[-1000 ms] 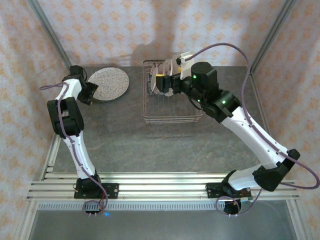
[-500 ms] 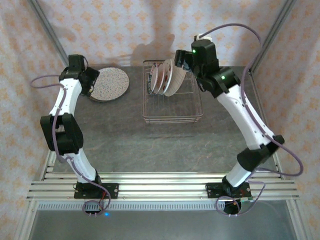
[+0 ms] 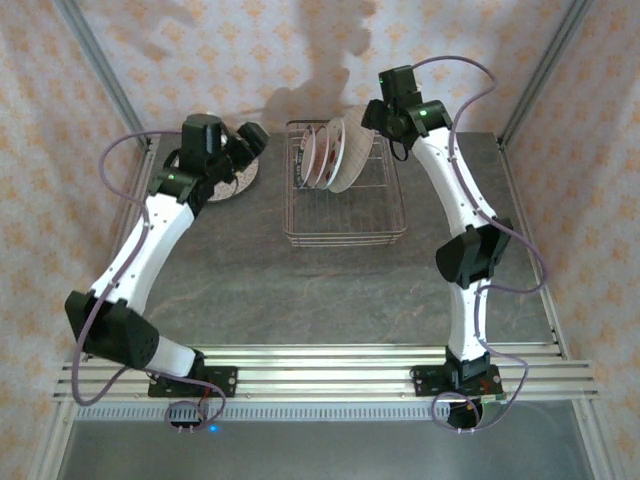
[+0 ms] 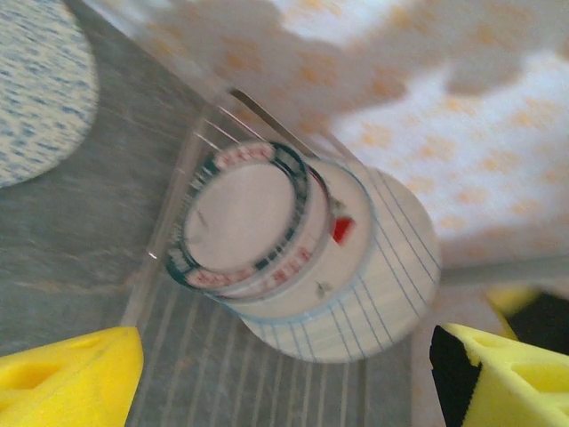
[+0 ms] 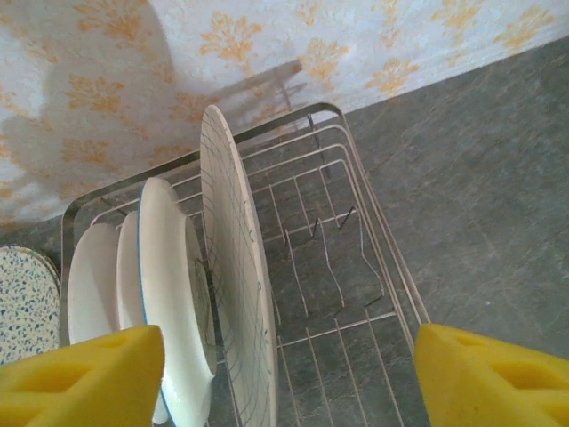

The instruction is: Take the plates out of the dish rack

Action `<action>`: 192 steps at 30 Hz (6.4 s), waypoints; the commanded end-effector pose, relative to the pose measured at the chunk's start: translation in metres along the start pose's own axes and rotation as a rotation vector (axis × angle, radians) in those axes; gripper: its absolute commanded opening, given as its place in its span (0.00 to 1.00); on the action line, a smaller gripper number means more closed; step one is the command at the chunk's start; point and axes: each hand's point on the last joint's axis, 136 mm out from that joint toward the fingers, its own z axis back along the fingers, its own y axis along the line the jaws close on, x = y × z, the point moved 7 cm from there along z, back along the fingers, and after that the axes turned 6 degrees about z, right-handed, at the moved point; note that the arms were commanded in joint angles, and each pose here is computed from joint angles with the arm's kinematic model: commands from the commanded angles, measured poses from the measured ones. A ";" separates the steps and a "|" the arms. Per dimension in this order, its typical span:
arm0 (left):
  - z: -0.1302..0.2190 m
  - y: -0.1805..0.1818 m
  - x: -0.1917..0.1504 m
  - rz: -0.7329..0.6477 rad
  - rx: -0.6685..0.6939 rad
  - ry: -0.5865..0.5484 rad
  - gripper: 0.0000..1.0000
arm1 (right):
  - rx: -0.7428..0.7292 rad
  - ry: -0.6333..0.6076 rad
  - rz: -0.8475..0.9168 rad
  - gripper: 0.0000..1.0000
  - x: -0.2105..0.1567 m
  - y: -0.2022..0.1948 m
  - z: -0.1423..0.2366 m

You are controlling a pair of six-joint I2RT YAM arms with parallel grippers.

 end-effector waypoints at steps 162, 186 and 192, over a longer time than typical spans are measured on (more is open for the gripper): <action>-0.061 -0.095 -0.130 0.409 -0.459 0.496 0.23 | 0.482 0.071 -0.558 0.00 -0.019 -0.052 0.198; -0.042 -0.100 -0.118 0.409 -0.495 0.464 0.00 | 0.415 0.106 -0.472 0.25 -0.036 -0.059 0.182; -0.032 -0.102 -0.099 0.436 -0.546 0.412 0.00 | 0.392 0.087 -0.432 0.56 -0.035 -0.062 0.189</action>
